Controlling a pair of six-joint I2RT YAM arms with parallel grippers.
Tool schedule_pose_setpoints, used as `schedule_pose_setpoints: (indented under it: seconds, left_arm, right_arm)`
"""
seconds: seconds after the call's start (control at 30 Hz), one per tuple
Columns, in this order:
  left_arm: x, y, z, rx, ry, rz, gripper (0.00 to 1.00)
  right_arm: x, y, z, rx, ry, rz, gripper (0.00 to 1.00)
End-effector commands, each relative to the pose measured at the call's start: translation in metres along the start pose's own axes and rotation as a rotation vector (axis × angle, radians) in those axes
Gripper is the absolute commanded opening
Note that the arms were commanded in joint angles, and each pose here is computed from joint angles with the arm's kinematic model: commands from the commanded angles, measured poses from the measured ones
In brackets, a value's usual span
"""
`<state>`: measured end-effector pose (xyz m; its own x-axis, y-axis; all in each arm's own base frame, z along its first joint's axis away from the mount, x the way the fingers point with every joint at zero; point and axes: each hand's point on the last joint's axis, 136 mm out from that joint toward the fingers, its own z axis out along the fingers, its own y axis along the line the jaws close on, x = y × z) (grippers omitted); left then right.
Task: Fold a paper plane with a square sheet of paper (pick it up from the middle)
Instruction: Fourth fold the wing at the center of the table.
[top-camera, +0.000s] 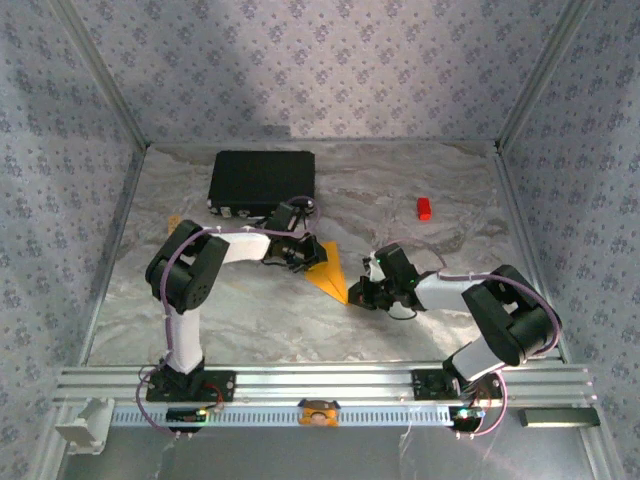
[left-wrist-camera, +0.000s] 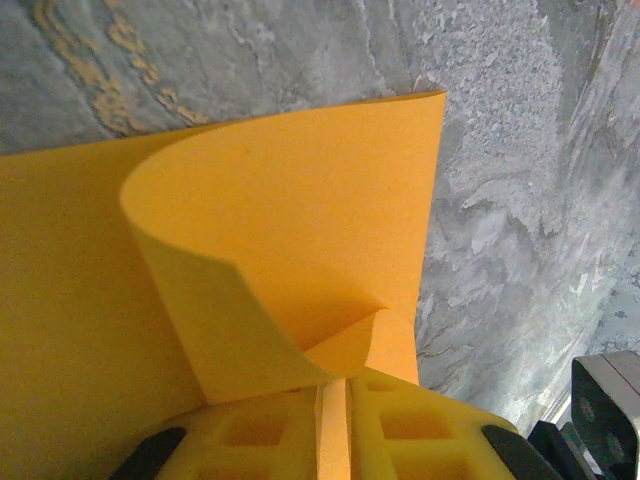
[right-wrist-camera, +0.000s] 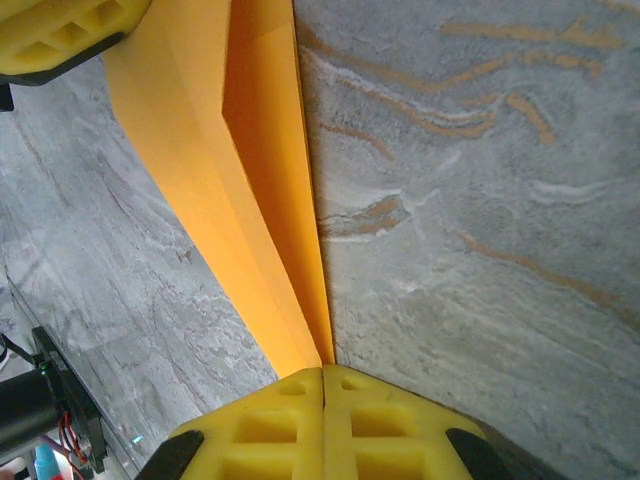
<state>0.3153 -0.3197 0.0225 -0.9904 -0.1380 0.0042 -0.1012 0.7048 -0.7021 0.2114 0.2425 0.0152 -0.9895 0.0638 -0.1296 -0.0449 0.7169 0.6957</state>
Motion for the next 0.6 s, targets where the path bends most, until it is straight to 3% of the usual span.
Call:
schedule_pose_setpoints:
  seconds: [0.0,0.17,0.33,0.57]
  left_arm:
    - [0.002,0.032,0.004,-0.091,-0.004,-0.035,0.15]
    - [0.002,0.033,0.004,-0.096,-0.003,-0.037,0.14]
    - [0.003,0.033,0.005,-0.089,0.001,-0.038,0.14]
    - [0.004,0.035,0.005,-0.094,0.0,-0.041,0.14]
  right_arm:
    - [0.06,-0.055,0.0,0.2,0.181,0.13,0.09]
    - [0.061,-0.052,-0.006,0.205,0.166,0.121,0.11]
    - [0.066,-0.056,-0.007,0.214,0.176,0.124,0.05]
    - [0.069,-0.058,-0.011,0.242,0.17,0.118,0.15]
